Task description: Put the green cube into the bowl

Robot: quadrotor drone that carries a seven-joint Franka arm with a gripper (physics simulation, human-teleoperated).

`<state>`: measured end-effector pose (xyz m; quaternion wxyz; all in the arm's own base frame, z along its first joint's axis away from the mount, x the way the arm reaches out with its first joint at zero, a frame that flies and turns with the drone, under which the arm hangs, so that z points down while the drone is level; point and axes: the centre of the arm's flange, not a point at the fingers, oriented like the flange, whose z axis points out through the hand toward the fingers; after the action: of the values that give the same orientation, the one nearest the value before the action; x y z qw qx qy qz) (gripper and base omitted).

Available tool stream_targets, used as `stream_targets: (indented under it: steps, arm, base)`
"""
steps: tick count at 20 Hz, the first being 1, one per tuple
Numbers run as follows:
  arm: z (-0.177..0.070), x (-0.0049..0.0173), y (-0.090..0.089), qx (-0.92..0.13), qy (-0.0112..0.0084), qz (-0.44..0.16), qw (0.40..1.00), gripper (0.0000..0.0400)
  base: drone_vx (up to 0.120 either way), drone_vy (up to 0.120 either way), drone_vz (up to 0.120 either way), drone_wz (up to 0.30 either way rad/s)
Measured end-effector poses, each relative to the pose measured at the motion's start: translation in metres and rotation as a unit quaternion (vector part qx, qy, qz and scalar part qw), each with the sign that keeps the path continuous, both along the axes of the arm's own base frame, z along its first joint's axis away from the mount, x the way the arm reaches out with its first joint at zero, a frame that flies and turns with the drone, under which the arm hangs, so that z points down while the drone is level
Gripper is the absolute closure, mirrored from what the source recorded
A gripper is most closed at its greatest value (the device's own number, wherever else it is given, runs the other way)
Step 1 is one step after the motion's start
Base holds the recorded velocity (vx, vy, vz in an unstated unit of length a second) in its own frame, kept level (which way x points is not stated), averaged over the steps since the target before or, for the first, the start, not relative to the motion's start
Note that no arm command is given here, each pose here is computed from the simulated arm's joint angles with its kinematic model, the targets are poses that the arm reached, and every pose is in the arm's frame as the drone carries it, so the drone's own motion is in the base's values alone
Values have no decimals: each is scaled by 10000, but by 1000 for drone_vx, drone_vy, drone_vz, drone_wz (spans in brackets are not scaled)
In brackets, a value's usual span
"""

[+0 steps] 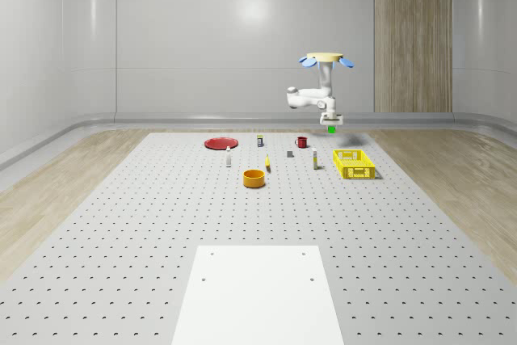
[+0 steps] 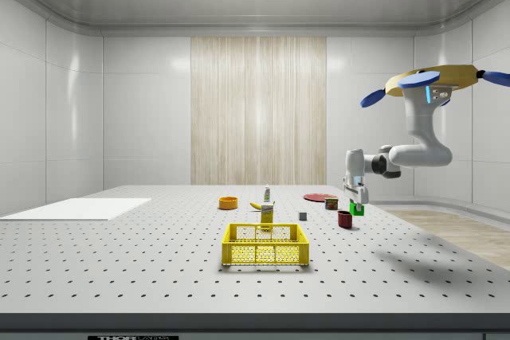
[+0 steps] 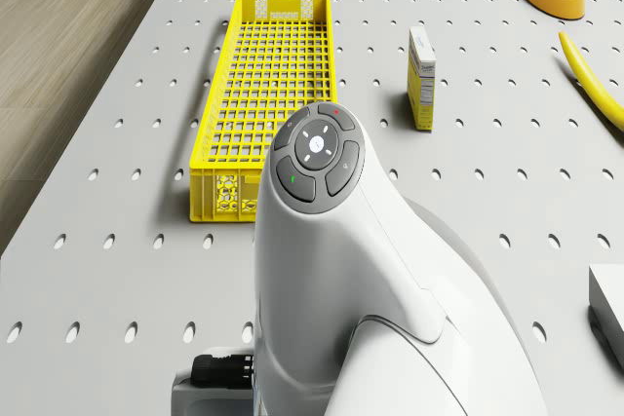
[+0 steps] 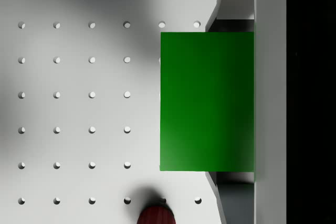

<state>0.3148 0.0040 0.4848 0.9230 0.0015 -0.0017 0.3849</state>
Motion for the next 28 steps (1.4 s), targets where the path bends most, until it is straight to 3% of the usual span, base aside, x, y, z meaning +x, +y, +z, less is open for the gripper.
stream_targets:
  steps: [6,10,28]
  arm:
    - [-1,0,0,0,0,-1,10000,148]
    - [-2,0,0,1,0,-1,10000,148]
    - [-2,0,0,1,0,-1,10000,148]
  base:
    - [0,-120,0,0]
    - [0,-120,90,0]
    - [0,-120,0,0]
